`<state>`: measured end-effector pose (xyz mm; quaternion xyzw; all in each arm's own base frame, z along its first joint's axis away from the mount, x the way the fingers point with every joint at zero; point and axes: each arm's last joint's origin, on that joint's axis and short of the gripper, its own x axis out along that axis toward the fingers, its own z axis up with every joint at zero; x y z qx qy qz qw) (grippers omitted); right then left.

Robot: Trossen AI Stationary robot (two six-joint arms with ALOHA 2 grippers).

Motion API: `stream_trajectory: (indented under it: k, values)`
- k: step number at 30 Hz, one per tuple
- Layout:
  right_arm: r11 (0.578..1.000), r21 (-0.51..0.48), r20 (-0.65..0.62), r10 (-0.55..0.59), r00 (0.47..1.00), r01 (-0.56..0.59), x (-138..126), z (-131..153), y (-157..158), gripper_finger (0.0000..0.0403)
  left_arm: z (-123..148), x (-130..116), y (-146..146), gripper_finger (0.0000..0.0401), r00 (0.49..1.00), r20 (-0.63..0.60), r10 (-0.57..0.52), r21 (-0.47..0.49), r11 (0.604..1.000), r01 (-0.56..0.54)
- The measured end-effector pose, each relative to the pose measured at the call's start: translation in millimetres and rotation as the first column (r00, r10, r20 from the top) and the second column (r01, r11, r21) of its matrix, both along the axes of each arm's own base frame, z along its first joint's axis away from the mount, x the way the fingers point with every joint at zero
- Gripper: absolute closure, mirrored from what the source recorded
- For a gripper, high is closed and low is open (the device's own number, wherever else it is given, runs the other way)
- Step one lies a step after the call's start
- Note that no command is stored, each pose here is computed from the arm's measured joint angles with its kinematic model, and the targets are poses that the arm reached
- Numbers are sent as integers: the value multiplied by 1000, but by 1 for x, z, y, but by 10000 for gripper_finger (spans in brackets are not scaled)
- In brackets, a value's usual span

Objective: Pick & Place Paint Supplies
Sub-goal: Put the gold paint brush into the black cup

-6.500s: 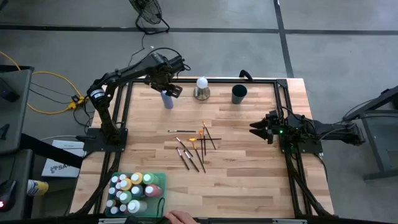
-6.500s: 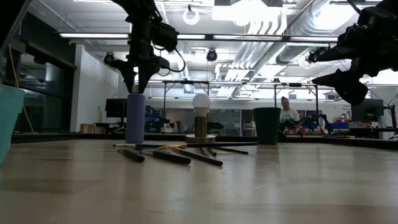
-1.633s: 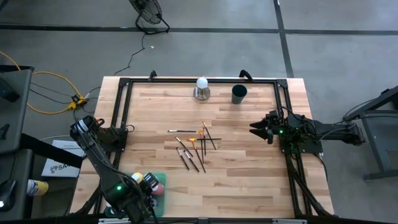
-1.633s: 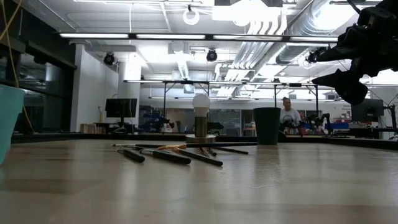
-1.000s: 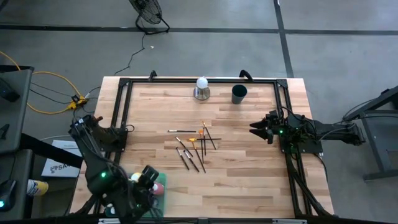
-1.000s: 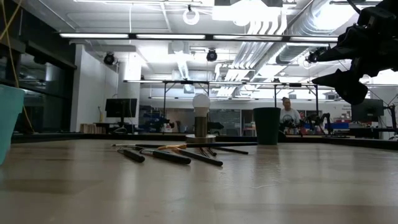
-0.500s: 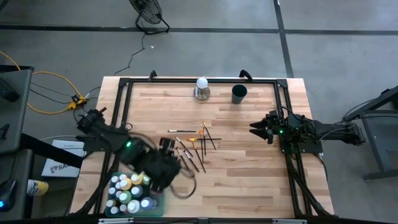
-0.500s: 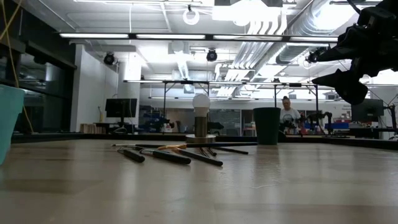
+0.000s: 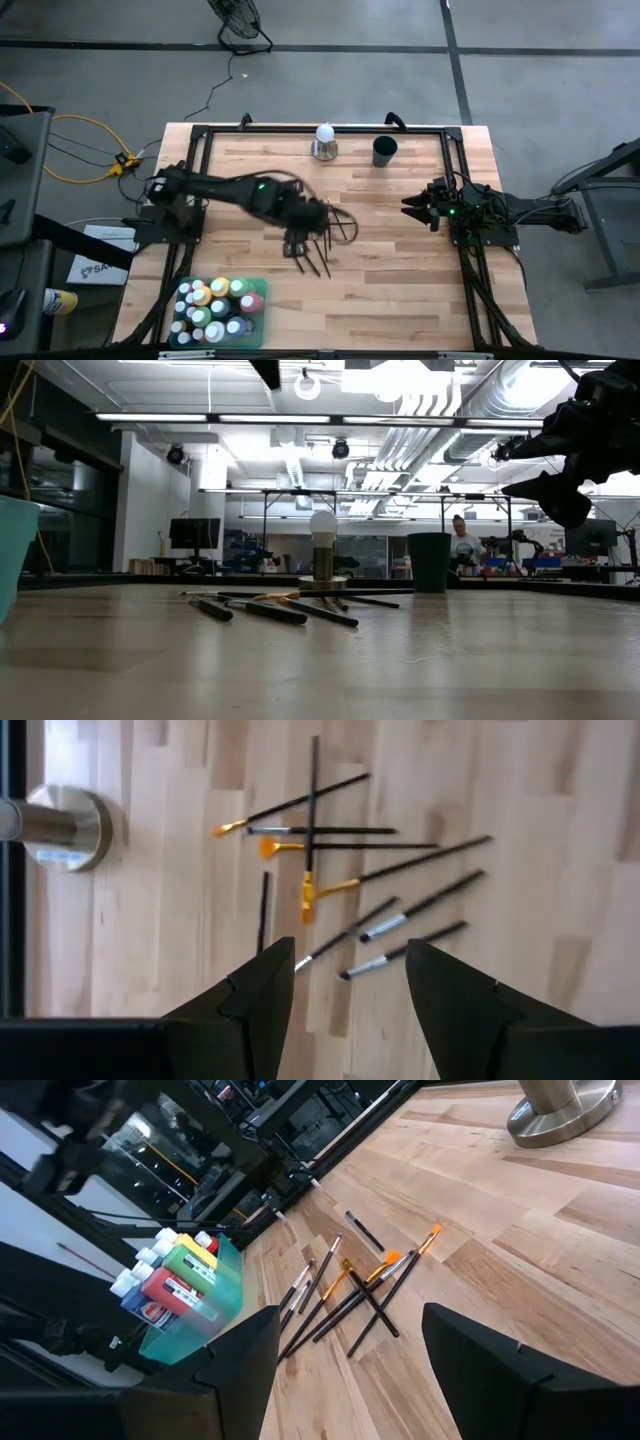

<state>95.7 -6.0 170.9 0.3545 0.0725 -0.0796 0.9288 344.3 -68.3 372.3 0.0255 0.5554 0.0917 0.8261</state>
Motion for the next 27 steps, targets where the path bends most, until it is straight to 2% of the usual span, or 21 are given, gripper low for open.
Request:
stream_trajectory:
  k: [5, 10, 13, 19, 27]
  values:
    - [1000, 0, 0, 0, 1000, 0, 0, 0, 0, 164, -24, 27, 35, 214, 992, -45, 117, -58, 991, -120]
    - [1000, 0, 0, 0, 1000, 0, 0, 0, 0, 164, -60, 50, 64, 214, 960, -162, 227, -160, 954, -252]
    - [1000, 0, 0, 0, 1000, 0, 0, 0, 0, 164, -80, 63, 73, 214, 948, -211, 237, -208, 937, -281]
    - [1000, 0, -1, 0, 1000, 0, 0, 0, 0, 164, -118, 80, 88, 214, 922, -288, 260, -216, 920, -327]
    - [1000, 0, 0, 0, 1000, 0, 0, 0, 0, 164, -147, 90, 93, 214, 904, -360, 232, -227, 918, -326]
